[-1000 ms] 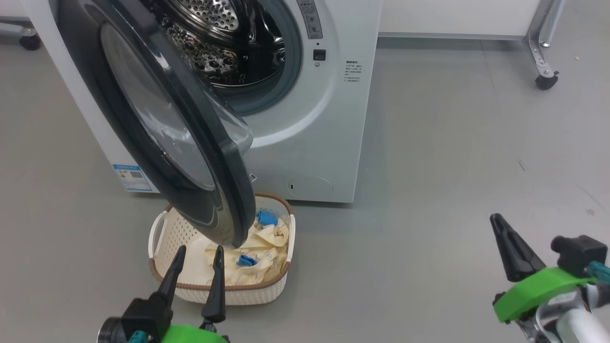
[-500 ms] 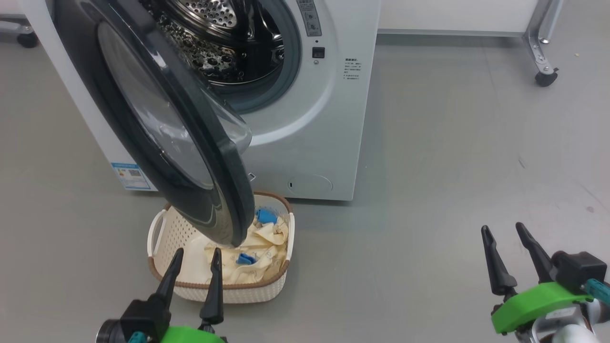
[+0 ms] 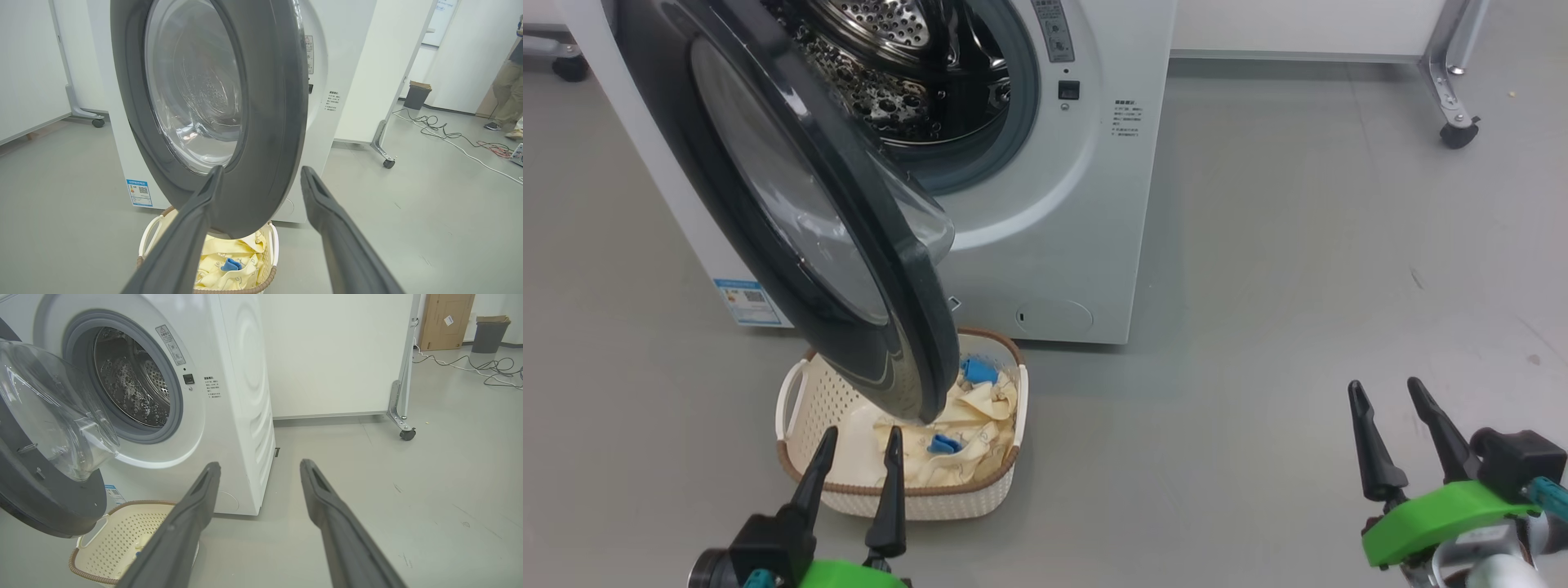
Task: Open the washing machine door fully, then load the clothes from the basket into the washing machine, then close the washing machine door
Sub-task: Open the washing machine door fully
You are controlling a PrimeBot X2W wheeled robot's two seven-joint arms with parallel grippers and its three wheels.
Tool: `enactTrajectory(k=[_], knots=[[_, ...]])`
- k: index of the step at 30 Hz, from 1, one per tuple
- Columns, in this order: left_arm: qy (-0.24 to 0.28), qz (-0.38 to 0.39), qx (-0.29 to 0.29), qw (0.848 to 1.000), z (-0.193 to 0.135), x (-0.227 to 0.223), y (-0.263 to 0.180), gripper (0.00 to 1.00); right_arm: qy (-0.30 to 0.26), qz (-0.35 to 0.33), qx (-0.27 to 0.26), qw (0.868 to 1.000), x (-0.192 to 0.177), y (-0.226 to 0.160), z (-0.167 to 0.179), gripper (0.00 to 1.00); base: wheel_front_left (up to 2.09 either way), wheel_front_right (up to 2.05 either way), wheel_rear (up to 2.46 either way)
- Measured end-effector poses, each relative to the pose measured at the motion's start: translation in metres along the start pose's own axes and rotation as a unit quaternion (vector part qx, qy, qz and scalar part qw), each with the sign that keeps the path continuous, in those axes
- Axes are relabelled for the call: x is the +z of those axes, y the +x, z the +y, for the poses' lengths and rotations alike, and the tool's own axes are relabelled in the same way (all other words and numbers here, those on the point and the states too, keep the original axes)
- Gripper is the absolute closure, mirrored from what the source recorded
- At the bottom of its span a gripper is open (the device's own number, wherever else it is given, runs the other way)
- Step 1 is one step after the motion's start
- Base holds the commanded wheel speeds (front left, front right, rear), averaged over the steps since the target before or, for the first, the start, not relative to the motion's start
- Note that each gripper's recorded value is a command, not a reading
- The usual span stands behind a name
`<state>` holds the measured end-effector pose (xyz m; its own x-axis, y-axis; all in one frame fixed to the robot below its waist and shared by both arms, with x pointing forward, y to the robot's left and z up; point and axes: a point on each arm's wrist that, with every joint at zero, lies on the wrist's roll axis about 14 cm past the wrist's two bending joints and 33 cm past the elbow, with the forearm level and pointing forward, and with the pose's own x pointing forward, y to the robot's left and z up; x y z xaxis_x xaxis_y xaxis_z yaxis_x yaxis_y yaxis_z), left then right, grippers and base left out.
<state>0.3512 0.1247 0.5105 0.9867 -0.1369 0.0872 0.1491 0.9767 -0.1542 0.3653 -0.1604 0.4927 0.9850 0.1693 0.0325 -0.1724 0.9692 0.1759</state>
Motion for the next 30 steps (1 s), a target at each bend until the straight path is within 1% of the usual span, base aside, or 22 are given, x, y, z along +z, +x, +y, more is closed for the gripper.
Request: enactTrajectory(k=[30], knots=[[0.0, 0.012, 0.006, 1.0, 0.0024, -0.0079, 0.0003, 0.0, -0.004, 0.007, 0.004, 1.0, -0.0045, 0.0037, 0.0011, 0.0, 0.0, 0.0, 0.0]])
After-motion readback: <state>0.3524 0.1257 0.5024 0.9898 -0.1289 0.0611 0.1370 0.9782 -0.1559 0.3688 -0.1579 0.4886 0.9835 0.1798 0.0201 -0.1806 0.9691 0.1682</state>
